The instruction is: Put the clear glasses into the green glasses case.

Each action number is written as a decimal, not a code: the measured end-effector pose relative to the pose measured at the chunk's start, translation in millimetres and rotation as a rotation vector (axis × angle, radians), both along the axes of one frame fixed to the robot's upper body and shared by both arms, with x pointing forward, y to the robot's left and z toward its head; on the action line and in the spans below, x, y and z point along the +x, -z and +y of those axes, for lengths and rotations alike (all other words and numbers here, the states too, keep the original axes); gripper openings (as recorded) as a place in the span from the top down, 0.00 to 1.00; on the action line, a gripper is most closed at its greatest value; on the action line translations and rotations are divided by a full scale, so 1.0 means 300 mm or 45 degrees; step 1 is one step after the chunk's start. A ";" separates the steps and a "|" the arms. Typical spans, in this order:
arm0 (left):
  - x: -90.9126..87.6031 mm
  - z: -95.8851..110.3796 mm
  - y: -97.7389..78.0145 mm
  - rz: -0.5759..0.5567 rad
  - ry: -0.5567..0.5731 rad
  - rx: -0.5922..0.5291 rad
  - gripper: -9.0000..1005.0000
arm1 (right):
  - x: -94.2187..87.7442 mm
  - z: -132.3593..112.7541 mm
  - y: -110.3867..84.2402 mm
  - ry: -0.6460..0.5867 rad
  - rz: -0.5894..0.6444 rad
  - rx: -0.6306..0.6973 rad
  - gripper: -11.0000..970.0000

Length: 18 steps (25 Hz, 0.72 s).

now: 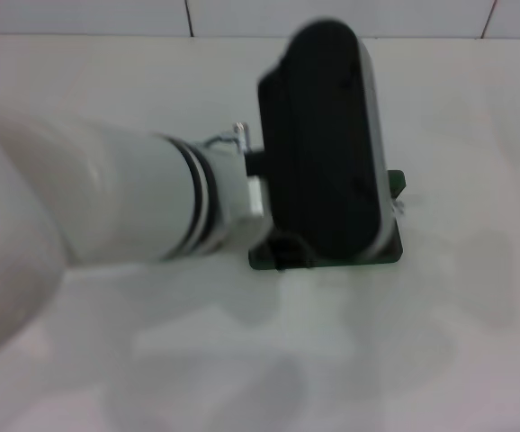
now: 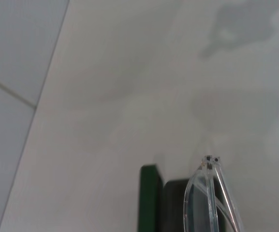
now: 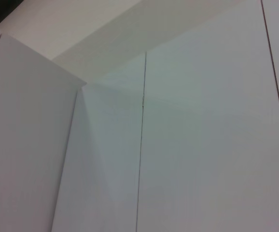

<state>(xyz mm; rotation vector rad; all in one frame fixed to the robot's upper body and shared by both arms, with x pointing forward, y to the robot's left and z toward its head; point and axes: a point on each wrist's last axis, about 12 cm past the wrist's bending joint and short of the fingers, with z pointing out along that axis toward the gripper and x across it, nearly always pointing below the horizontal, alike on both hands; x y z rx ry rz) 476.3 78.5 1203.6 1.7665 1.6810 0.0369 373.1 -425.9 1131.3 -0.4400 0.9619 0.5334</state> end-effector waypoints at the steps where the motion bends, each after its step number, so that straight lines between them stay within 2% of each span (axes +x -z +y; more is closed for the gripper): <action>1: 0.000 0.000 0.000 0.000 0.000 0.000 0.91 | 0.002 0.000 0.000 0.000 0.001 0.000 0.98; 2: -0.027 -0.013 0.009 -0.002 0.030 -0.020 0.91 | 0.005 -0.002 -0.002 0.000 0.001 -0.001 0.98; 4: -0.043 -0.024 0.016 -0.007 0.050 -0.040 0.91 | 0.010 -0.003 -0.003 0.000 0.002 -0.002 0.98; 7: -0.039 -0.029 0.037 -0.026 0.058 -0.072 0.91 | 0.018 0.002 0.003 -0.002 0.010 0.009 0.98; 12: 0.031 -0.013 0.110 -0.109 0.046 -0.098 0.91 | 0.024 0.002 0.015 0.009 0.034 0.030 0.98; 18: 0.100 0.002 0.195 -0.156 0.047 -0.053 0.91 | 0.022 -0.002 0.023 0.033 0.055 0.034 0.98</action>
